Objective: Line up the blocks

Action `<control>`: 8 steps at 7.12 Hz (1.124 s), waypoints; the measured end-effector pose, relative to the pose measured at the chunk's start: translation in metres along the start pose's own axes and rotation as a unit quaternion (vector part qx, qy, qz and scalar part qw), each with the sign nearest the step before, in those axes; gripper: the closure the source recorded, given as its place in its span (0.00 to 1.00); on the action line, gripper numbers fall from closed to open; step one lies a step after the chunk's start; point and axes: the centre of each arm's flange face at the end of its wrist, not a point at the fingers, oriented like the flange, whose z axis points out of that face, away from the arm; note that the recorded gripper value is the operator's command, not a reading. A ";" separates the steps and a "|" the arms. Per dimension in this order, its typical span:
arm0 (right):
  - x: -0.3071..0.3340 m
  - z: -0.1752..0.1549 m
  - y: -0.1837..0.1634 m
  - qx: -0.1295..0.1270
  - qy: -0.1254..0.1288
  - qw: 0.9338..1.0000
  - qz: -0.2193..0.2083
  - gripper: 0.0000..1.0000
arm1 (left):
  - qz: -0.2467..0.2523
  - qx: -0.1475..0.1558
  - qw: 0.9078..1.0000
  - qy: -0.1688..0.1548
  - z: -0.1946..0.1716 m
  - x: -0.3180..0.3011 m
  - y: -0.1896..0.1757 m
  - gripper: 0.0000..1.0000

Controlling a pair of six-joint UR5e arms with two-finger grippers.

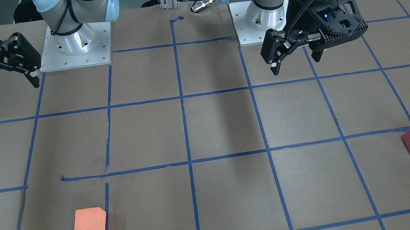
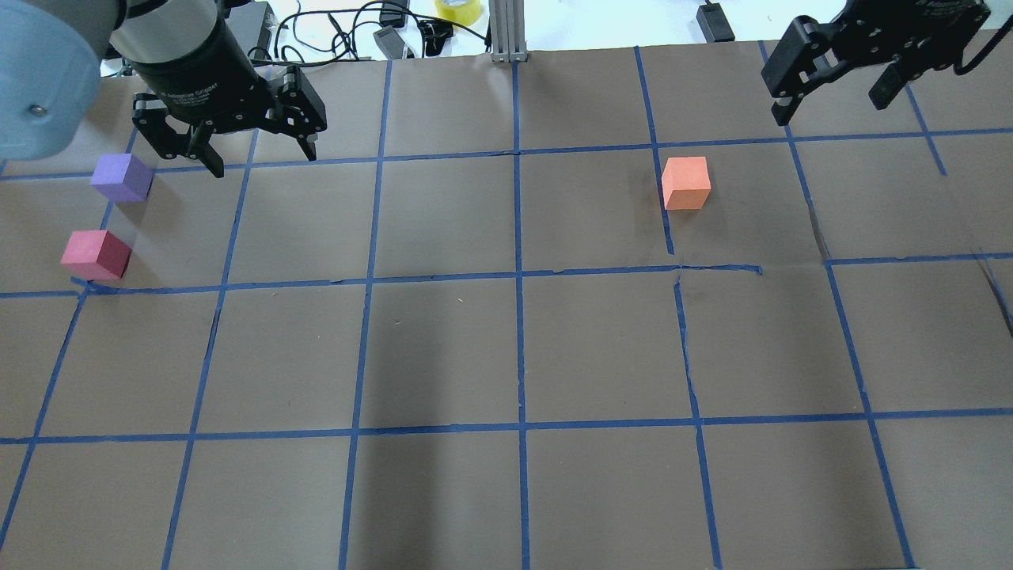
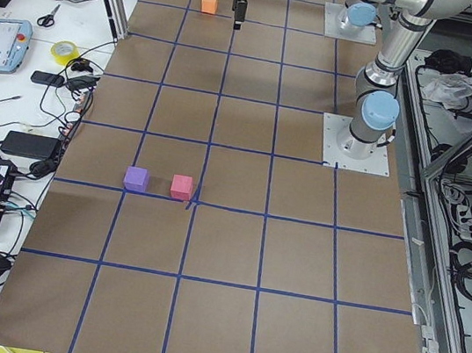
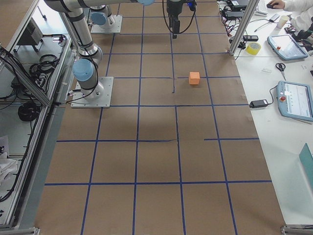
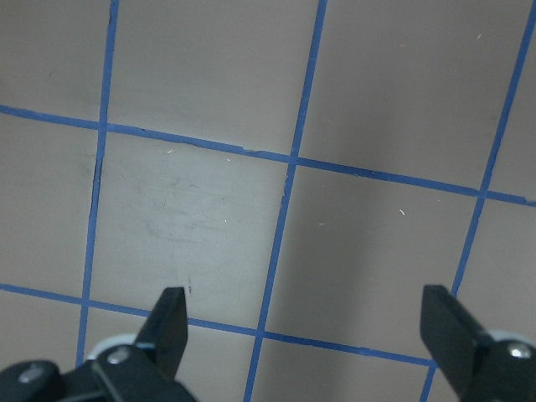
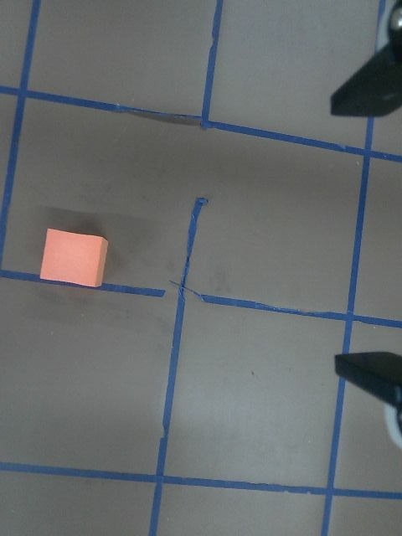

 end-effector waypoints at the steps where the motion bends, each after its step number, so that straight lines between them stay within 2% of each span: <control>1: 0.003 0.011 -0.013 0.005 0.005 1.000 0.001 0.00 | 0.000 0.000 1.000 0.000 0.000 0.000 0.000 0.00; 3: 0.015 0.081 -0.078 0.012 0.009 1.000 0.003 0.00 | 0.000 0.000 1.000 0.000 0.000 0.000 0.000 0.00; 5: 0.022 0.175 -0.136 0.019 0.011 0.999 0.038 0.00 | 0.000 0.000 1.000 0.000 0.000 0.000 0.000 0.00; 6: 0.023 0.218 -0.155 0.020 0.009 0.998 0.055 0.00 | 0.000 0.000 1.000 0.000 0.000 0.000 0.000 0.00; 8: 0.019 0.281 -0.173 0.003 -0.001 0.997 0.072 0.00 | 0.000 0.000 1.000 0.000 0.000 0.000 0.000 0.00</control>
